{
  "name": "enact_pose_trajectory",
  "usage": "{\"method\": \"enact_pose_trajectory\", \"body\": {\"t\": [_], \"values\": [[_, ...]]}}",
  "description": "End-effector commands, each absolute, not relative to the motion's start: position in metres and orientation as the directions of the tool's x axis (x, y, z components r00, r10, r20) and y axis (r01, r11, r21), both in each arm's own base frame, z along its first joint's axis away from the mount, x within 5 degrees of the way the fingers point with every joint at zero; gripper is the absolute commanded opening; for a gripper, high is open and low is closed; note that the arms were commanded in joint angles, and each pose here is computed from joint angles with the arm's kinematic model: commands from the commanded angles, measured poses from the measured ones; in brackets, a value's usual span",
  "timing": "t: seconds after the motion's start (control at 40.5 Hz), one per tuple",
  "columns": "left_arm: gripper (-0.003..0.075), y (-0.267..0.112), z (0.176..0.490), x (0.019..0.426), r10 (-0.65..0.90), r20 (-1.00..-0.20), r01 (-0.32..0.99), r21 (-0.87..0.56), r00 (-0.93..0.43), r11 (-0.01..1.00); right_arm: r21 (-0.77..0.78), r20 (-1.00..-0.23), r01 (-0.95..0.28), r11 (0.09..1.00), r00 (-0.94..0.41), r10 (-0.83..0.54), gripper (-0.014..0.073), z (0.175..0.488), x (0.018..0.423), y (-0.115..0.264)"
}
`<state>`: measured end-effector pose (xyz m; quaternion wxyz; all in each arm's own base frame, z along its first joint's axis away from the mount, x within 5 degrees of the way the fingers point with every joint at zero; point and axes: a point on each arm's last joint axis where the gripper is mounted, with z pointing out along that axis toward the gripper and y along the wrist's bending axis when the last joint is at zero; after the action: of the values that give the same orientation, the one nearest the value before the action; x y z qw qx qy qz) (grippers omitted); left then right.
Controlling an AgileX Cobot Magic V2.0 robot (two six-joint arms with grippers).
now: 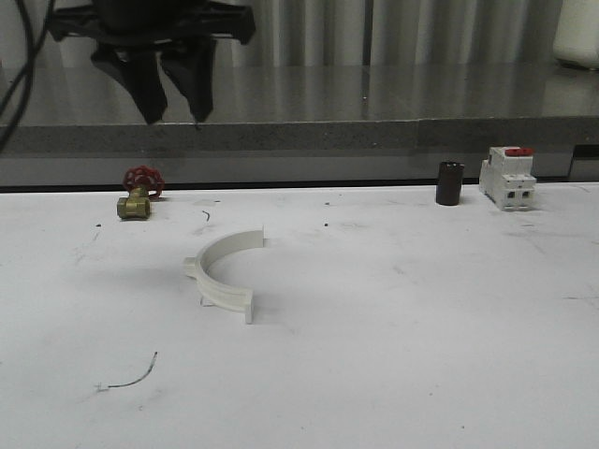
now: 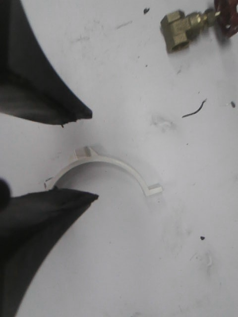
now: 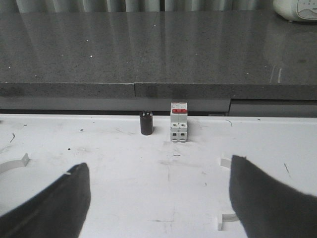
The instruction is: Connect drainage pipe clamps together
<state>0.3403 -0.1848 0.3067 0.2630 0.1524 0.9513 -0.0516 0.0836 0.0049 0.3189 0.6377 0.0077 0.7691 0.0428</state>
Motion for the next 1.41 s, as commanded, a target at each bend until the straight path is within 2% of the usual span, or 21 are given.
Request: {"method": "enact_pose_trajectory", "body": {"t": [0.0, 0.123, 0.173, 0.345, 0.518, 0.765, 1.036, 1.209, 1.381], "values": [[0.0148, -0.169, 0.345, 0.320, 0.243, -0.659, 0.334, -0.013, -0.712, 0.943, 0.067, -0.994, -0.039, 0.997, -0.094, 0.063, 0.0597, 0.336, 0.085, 0.004], [0.0009, -0.144, 0.351, 0.300, 0.205, -0.698, 0.307, -0.022, -0.686, 0.952, 0.067, -0.994, -0.039, 0.997, -0.094, 0.063, 0.0597, 0.336, 0.085, 0.004], [-0.0020, -0.133, 0.353, 0.293, 0.187, -0.712, 0.291, -0.025, -0.676, 0.956, 0.067, -0.994, -0.039, 0.997, -0.094, 0.063, 0.0597, 0.336, 0.085, 0.004], [-0.0020, -0.084, 0.349, 0.267, 0.118, -0.749, 0.191, -0.012, -0.652, 0.982, 0.067, -0.994, -0.039, 0.997, -0.094, 0.063, 0.0597, 0.336, 0.085, 0.004], [-0.0020, -0.054, 0.341, 0.227, 0.132, -0.815, 0.163, 0.047, -0.565, 0.986, 0.067, -0.994, -0.039, 0.997, -0.094, 0.063, 0.0597, 0.336, 0.085, 0.004], [-0.0020, -0.035, 0.325, 0.155, 0.164, -0.923, 0.203, 0.097, -0.348, 0.974, 0.067, -0.994, -0.039, 0.997, -0.094, 0.063, 0.0597, 0.336, 0.085, 0.004], [-0.0020, -0.011, 0.314, 0.085, 0.190, -0.971, 0.165, 0.166, -0.143, 0.972, 0.067, -0.994, -0.039, 0.997, -0.094, 0.063, 0.0597, 0.336, 0.085, 0.004], [-0.0020, -0.005, 0.308, 0.062, 0.159, -0.985, 0.152, 0.148, -0.061, 0.977, 0.067, -0.994, -0.039, 0.997, -0.094, 0.063, 0.0597, 0.336, 0.085, 0.004], [-0.0020, -0.004, 0.307, 0.058, 0.151, -0.988, 0.152, 0.144, -0.037, 0.978, 0.067, -0.994, -0.039, 0.997, -0.094, 0.063, 0.0597, 0.336, 0.085, 0.004]]}}
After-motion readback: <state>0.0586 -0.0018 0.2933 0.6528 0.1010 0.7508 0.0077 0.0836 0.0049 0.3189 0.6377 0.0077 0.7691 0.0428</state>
